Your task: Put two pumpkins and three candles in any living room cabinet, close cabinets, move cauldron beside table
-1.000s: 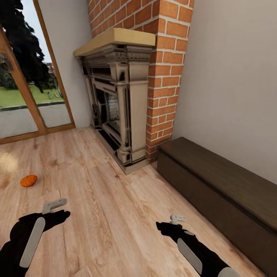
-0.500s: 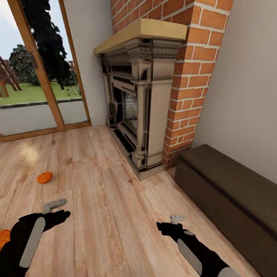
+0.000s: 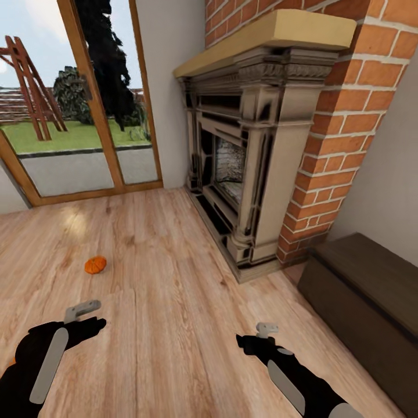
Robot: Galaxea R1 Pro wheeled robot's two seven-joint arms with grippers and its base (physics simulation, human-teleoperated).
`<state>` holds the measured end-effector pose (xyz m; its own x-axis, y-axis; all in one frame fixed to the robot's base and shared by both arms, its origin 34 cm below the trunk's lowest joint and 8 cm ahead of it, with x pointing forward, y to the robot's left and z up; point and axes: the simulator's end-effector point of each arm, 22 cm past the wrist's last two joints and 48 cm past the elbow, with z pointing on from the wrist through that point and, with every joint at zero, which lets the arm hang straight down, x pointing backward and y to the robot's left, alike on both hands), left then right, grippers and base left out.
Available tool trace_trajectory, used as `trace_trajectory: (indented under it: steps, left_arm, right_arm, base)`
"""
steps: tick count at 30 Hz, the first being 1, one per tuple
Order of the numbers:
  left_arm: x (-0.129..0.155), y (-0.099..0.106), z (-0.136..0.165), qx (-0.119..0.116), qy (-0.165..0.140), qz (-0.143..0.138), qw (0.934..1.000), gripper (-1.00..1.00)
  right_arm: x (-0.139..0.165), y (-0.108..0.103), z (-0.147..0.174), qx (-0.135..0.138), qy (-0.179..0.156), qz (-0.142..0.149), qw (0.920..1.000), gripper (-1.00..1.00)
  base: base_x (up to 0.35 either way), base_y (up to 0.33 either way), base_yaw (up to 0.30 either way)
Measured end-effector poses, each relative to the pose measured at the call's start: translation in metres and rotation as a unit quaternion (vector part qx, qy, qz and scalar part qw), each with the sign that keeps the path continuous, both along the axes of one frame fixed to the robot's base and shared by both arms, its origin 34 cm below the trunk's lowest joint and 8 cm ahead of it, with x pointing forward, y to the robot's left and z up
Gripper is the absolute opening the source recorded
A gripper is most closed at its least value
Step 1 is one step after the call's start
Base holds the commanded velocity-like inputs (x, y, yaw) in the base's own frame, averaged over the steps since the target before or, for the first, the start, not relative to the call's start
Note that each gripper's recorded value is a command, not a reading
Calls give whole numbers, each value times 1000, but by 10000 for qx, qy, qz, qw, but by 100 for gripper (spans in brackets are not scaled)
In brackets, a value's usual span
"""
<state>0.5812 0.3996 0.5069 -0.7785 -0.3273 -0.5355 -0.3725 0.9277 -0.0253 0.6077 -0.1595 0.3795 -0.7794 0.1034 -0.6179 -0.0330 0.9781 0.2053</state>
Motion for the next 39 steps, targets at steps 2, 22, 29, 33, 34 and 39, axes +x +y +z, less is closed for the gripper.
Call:
trace_trajectory:
  steps: [2,22,29,33,34,39]
  left_arm:
    - [0,0,0,1,6,0,10000,100]
    - [0,-2,-2,29,21,-32,10000,100]
    - [0,-3,-2,27,24,-43,10000,100]
    - [1,-7,-3,24,38,-83,10000,100]
    - [1,-7,-4,25,43,-93,9999,100]
    - [2,-13,-6,30,68,-178,9998,100]
  right_arm:
    - [0,0,0,2,-2,-4,10000,100]
    - [0,1,0,89,33,-47,9999,100]
    - [0,-4,-1,105,53,-106,9999,100]
    - [0,-5,-2,115,72,-127,9998,100]
    - [0,-5,-3,119,78,-130,9998,100]
    - [-3,1,-4,456,194,-323,9982,100]
  base:
    - [284,171,34]
    - [203,108,-99]
    - [3,2,-276]
    - [0,0,-277]
    - [0,0,-277]
    - [0,0,-272]
